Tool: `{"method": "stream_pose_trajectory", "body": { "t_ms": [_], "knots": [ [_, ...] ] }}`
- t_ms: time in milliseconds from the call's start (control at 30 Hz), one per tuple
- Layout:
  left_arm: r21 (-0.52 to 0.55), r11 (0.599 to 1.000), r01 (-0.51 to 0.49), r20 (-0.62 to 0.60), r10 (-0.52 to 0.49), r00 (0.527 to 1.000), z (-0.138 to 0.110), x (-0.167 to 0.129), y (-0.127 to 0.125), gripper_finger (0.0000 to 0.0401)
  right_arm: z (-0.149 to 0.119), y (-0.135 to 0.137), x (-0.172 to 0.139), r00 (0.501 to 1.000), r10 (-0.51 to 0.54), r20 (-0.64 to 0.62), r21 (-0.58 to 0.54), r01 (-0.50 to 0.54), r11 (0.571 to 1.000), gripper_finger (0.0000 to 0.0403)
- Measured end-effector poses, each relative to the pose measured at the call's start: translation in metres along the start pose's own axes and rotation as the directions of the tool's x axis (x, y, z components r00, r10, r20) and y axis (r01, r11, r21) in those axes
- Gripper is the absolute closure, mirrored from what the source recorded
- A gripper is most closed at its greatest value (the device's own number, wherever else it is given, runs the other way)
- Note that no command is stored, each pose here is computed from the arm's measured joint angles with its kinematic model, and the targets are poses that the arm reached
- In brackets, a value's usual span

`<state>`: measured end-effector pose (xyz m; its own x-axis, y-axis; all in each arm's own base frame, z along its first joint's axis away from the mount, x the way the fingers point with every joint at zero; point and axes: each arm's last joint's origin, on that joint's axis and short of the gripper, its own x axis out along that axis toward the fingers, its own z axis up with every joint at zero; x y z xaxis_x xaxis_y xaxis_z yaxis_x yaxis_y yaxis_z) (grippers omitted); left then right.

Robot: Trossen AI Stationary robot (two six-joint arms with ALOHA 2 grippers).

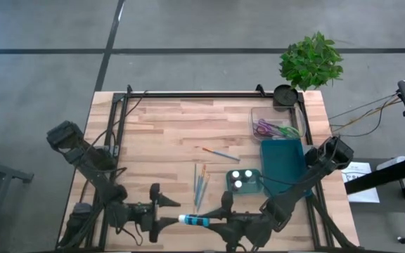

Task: Pick & Place Paint Supplies
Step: Put the blue paint bottle into the green bin

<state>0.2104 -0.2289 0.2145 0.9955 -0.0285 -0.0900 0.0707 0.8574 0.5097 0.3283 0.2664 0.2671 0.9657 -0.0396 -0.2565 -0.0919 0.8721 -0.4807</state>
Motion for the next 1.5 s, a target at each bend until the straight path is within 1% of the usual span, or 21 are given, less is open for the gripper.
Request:
{"method": "stream_pose_trajectory", "body": {
  "t_ms": [100,233,367,533,633,767,867,933,1067,1133,1300,1500],
  "knots": [
    [0.018,1.000,-0.003,0.002,0.003,1.000,0.000,0.001,0.001,0.0142,0.002,0.000,0.000,1.000,-0.002,0.014,-0.024,0.002,1.000,0.0273],
    [0.028,0.999,-0.041,-0.028,0.041,0.999,-0.003,0.004,0.004,0.0142,0.003,0.001,-0.002,1.000,-0.001,0.025,-0.045,0.002,0.999,0.0273],
    [0.021,1.000,-0.004,0.016,0.004,1.000,0.000,0.005,0.005,0.0142,0.005,0.001,-0.002,0.999,-0.002,0.042,-0.049,0.004,0.999,0.0273],
    [0.009,1.000,0.010,0.058,-0.010,0.998,0.004,0.005,0.006,0.0142,0.006,0.002,-0.003,0.999,-0.002,0.049,-0.052,0.004,0.999,0.0273],
    [0.009,0.999,0.044,0.083,-0.045,0.996,0.005,0.004,0.005,0.0145,0.006,0.002,-0.003,0.999,-0.001,0.050,-0.053,0.004,0.999,0.0273],
    [-0.002,0.996,0.085,0.131,-0.084,0.988,0.009,0.004,0.005,0.0166,0.006,0.001,-0.003,0.999,-0.005,0.048,-0.062,0.008,0.998,0.0273],
    [0.011,0.996,0.090,0.135,-0.091,0.987,0.009,0.004,0.004,0.0190,0.006,0.001,-0.003,0.999,-0.011,0.046,-0.066,0.014,0.998,0.0273],
    [0.017,0.996,0.092,0.129,-0.094,0.987,0.008,0.004,0.004,0.0205,0.007,0.001,-0.003,0.999,-0.013,0.051,-0.072,0.016,0.997,0.0273],
    [0.047,0.994,0.100,0.074,-0.103,0.992,0.002,0.006,0.003,0.0225,0.009,0.002,-0.005,0.998,-0.010,0.062,-0.076,0.015,0.997,0.0273],
    [0.031,0.995,0.095,0.070,-0.097,0.993,0.001,0.008,0.005,0.0230,0.010,0.001,-0.006,0.997,-0.008,0.073,-0.069,0.013,0.998,0.0273],
    [0.017,0.992,0.124,0.099,-0.125,0.987,0.002,0.010,0.007,0.0232,0.012,0.001,-0.006,0.996,-0.003,0.086,-0.073,0.009,0.997,0.0273],
    [-0.013,0.995,0.102,0.146,-0.099,0.984,0.007,0.011,0.010,0.0232,0.012,0.001,-0.006,0.996,-0.003,0.089,-0.075,0.010,0.997,0.0273]
  ]
}}
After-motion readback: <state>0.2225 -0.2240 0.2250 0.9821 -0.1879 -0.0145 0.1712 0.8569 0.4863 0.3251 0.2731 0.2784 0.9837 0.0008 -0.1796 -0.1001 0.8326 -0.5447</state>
